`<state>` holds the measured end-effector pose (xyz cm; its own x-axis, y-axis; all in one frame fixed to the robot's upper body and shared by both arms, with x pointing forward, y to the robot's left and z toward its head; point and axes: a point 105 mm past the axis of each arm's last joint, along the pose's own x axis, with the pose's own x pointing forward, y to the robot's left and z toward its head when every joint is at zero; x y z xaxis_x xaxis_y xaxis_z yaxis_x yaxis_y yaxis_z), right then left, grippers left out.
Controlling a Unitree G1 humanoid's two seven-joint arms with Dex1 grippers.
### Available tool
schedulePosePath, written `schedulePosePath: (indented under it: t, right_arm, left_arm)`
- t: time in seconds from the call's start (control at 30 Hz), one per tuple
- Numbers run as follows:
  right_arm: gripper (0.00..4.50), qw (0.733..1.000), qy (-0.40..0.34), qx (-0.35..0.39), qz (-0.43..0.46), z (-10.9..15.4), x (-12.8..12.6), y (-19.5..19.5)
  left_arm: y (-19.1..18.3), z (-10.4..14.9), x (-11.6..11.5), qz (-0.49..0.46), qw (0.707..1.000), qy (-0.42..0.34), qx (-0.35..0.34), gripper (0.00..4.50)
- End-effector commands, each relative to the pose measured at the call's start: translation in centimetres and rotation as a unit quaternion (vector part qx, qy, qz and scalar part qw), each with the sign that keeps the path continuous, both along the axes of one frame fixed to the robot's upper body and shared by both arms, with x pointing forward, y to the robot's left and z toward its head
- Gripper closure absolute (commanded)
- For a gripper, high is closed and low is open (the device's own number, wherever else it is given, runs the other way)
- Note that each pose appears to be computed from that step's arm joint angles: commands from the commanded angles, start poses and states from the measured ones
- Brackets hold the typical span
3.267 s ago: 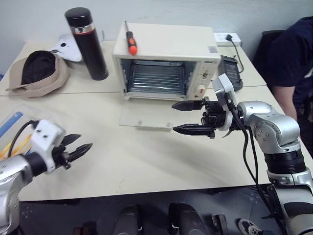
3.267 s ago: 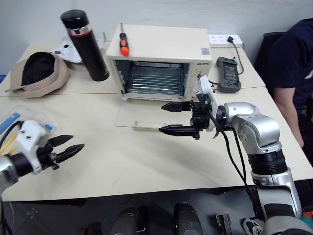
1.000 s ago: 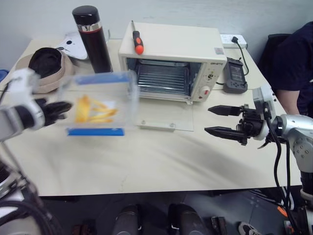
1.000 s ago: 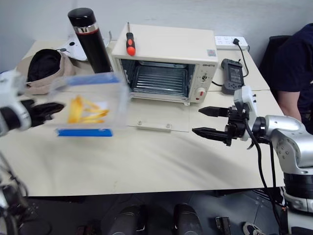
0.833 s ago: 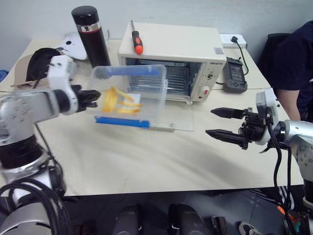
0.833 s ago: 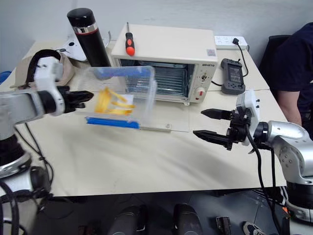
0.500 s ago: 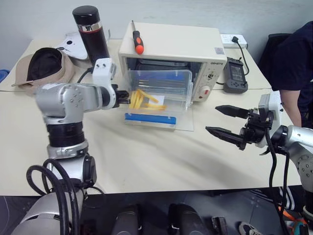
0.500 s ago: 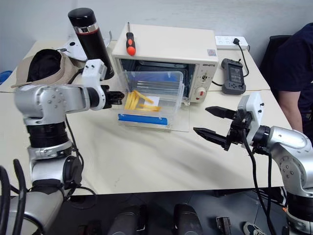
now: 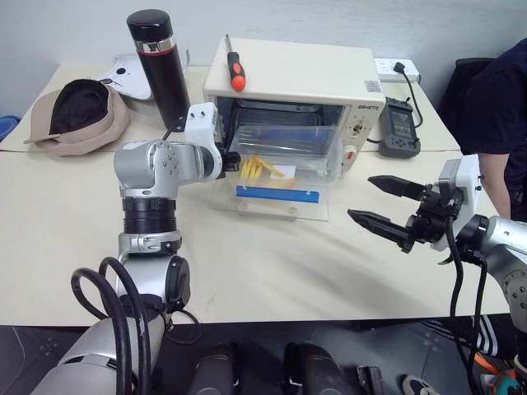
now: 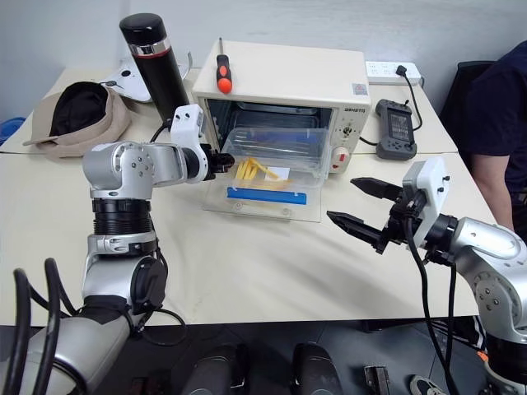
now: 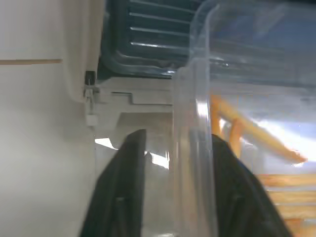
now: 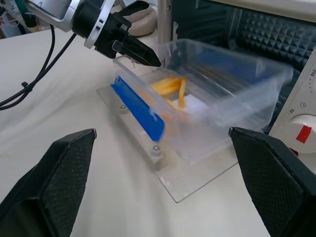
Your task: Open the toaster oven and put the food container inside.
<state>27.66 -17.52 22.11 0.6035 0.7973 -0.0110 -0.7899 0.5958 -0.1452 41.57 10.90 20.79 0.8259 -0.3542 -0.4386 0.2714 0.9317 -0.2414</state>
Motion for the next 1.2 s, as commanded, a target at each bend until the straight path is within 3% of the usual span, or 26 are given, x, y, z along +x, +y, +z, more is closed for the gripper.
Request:
schedulePosePath:
  t: [0.03,0.27,0.37,0.43,0.5,0.7,0.77,0.83,0.97,1.2]
  right_arm:
    - [0.0,1.0,-0.005,0.001,0.014,0.5,-0.4,0.6]
    - [0.0,1.0,0.012,-0.003,0.024,0.6,-0.2,0.4]
    - [0.0,0.999,0.027,0.009,0.038,0.4,-0.2,0.9]
    - [0.57,0.998,0.035,0.004,0.046,0.0,-0.2,1.3]
    - [1.21,0.997,0.045,0.005,0.06,-0.6,-0.3,1.9]
    - [3.26,0.99,0.077,0.008,0.119,-2.8,-0.3,5.5]
    - [3.91,0.989,0.079,0.008,0.121,-3.3,0.5,6.4]
    - [4.49,0.991,0.07,-0.003,0.112,-3.9,1.6,7.1]
    - [4.49,0.997,0.046,-0.051,0.045,-5.3,4.7,7.2]
    - [4.49,0.999,0.007,-0.036,-0.037,-4.7,8.7,7.8]
  left_arm:
    - [0.3,1.5,-0.5,-0.013,0.999,-0.044,-0.008,1.84]
    - [2.8,5.1,-3.1,-0.056,0.987,-0.153,0.008,1.84]
    - [4.3,7.1,-5.0,-0.097,0.965,-0.243,0.021,1.84]
    - [4.6,7.5,-6.6,-0.143,0.944,-0.296,0.03,1.8]
    - [4.6,7.0,-7.9,-0.18,0.933,-0.312,0.007,2.2]
    - [2.6,1.2,-11.6,-0.334,0.909,-0.248,0.019,3.95]
    - [2.9,-0.9,-11.2,-0.331,0.914,-0.23,0.039,4.49]
    - [2.9,-2.9,-10.1,-0.319,0.916,-0.22,0.107,4.5]
    - [2.2,-4.5,-8.1,-0.3,0.913,-0.215,0.173,4.5]
    - [-0.1,-3.1,-6.1,-0.276,0.919,-0.244,0.14,4.5]
